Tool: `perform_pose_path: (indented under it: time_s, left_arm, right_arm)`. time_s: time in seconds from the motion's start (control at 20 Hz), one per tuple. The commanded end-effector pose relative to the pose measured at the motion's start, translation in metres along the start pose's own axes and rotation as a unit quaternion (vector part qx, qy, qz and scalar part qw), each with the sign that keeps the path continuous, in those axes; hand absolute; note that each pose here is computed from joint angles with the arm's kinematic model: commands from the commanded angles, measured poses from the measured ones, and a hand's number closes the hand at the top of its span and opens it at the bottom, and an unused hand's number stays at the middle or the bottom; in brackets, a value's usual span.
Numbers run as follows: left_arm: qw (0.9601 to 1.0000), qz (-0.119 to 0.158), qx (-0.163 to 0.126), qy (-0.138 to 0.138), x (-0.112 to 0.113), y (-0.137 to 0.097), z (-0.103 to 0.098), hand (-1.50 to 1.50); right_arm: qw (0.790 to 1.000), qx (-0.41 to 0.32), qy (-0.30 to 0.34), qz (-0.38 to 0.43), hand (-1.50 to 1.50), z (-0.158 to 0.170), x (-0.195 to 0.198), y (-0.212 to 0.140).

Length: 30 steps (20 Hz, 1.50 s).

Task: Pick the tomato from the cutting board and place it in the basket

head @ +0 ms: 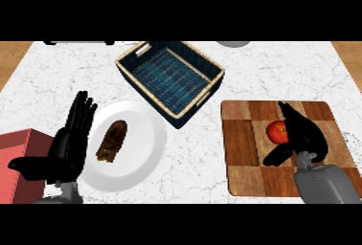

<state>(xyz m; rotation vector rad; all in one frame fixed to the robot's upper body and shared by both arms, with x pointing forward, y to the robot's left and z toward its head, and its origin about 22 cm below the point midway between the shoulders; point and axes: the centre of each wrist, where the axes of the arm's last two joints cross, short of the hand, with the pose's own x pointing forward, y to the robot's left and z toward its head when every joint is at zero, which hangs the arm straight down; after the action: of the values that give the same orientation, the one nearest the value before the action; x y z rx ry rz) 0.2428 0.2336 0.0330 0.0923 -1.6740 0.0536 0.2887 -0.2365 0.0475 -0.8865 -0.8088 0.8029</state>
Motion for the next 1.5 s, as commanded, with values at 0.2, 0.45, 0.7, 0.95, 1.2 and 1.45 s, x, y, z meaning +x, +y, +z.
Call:
perform_pose_path:
  time_s: [0.2, 0.45, 0.7, 0.95, 1.2, 1.45]
  left_arm:
    - [0.9999, 0.0, -0.011, 0.004, 0.012, -0.002, -0.01, 0.0]
    - [1.0, 0.0, 0.0, -0.002, -0.004, -0.006, 0.003, 0.0]
    - [1.0, 0.006, 0.002, -0.003, 0.008, 0.008, -0.01, 0.0]
    - [1.0, 0.002, 0.006, -0.001, -0.009, 0.001, -0.001, 0.0]
    - [0.9989, 0.004, -0.046, -0.009, 0.006, -0.022, -0.006, 0.0]
    - [0.9957, 0.013, -0.088, -0.025, 0.013, -0.04, -0.01, 0.0]
  right_arm:
    - [1.0, -0.007, -0.001, -0.019, -1.5, -0.022, -0.016, -0.006]
    - [0.997, 0.026, -0.033, 0.062, 1.5, -0.038, 0.0, 0.013]
    - [0.996, 0.024, -0.049, 0.073, 1.5, -0.029, 0.002, 0.024]
    - [0.994, 0.006, -0.059, 0.094, 1.5, -0.029, -0.011, 0.016]
    - [0.998, -0.04, -0.024, 0.045, 1.5, 0.012, 0.122, 0.038]
    - [0.994, -0.098, 0.034, 0.03, 1.5, 0.008, 0.152, 0.023]
